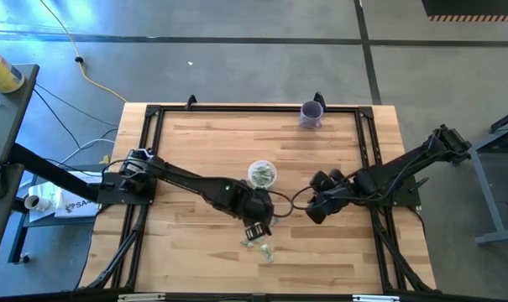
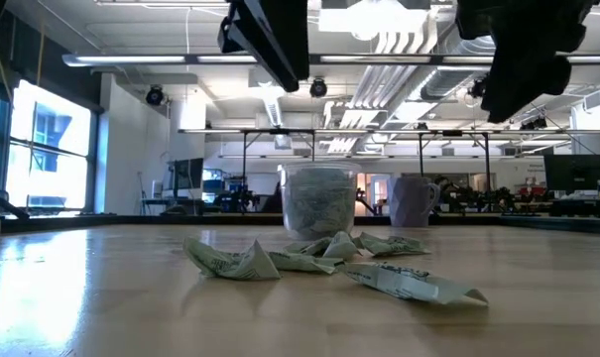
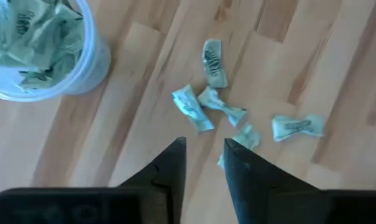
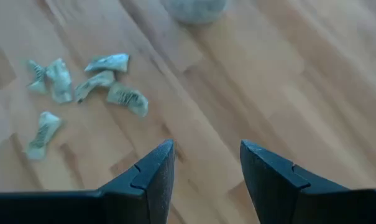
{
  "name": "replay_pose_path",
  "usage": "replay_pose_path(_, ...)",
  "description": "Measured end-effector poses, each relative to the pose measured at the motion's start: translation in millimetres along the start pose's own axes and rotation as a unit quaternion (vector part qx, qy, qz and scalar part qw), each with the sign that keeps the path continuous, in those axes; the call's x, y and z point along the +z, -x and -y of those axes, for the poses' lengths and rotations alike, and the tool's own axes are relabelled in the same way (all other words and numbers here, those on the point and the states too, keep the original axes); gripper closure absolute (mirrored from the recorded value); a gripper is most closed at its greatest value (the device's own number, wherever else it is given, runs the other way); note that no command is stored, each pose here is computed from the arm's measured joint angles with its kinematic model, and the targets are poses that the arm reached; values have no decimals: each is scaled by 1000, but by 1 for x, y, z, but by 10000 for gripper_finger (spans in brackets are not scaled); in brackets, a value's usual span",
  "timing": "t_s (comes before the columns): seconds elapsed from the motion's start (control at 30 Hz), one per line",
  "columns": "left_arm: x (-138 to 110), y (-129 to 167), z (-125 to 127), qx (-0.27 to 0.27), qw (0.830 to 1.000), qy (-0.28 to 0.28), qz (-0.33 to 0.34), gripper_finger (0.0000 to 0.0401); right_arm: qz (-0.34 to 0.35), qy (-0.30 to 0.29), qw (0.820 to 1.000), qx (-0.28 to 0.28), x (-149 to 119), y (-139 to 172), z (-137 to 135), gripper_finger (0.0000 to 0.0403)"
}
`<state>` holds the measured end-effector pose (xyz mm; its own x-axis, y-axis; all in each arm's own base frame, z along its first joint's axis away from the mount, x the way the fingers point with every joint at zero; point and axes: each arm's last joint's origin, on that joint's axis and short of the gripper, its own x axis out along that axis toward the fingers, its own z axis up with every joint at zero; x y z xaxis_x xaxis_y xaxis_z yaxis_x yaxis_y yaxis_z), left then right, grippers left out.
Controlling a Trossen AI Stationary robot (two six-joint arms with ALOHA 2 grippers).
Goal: Pick and place Stevia / Truvia into bins
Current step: Put the green stevia packet into the transparent container
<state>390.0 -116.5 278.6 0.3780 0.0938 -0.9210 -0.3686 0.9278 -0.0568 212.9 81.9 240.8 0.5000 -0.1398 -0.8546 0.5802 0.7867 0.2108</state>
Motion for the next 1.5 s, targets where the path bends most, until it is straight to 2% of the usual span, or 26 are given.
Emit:
replay_pose_path(0.17, 2, -5, 2, -9, 999, 41, 3, 208, -19, -30, 999, 15, -6, 2, -4, 224)
replay_pose_path(0.3, -8, -14, 2, 16, 999, 29, -28, 178, -34, -18, 997, 67, -8, 1, -15, 226)
replay_pose_path(0.37, -25, -13, 7, 58, 997, 6, -46, 177, -34, 7, 994, 100, -8, -4, -25, 229)
replay_pose_path(0.43, -39, -7, 18, 77, 996, -11, -40, 182, -24, 32, 992, 124, -7, -12, -34, 231)
replay_pose_path(0.53, -64, 1, 27, 106, 992, -25, -56, 196, -18, 61, 989, 133, -2, -34, -43, 230)
replay_pose_path(0.63, -78, -1, 28, 112, 992, -2, -60, 208, -25, 96, 988, 118, 2, -59, -45, 227)
replay_pose_path(0.8, -94, 2, 6, 120, 989, 56, -63, 215, -33, 184, 979, 80, 8, -86, -39, 224)
replay_pose_path(0.97, -113, 6, -18, 99, 988, 118, -31, 215, -25, 287, 955, 71, 18, -97, -39, 220)
replay_pose_path(1.07, -116, 8, -42, 83, 984, 159, 6, 215, -32, 329, 940, 79, 22, -103, -40, 207)
replay_pose_path(1.23, -113, 12, -86, 49, 973, 217, 65, 216, -58, 354, 926, 115, 22, -119, -42, 175)
replay_pose_path(1.37, -113, 20, -114, 38, 967, 233, 92, 217, -62, 354, 926, 116, 20, -129, -43, 156)
replay_pose_path(1.5, -112, 30, -136, 41, 963, 241, 110, 217, -55, 346, 929, 120, 20, -135, -45, 154)
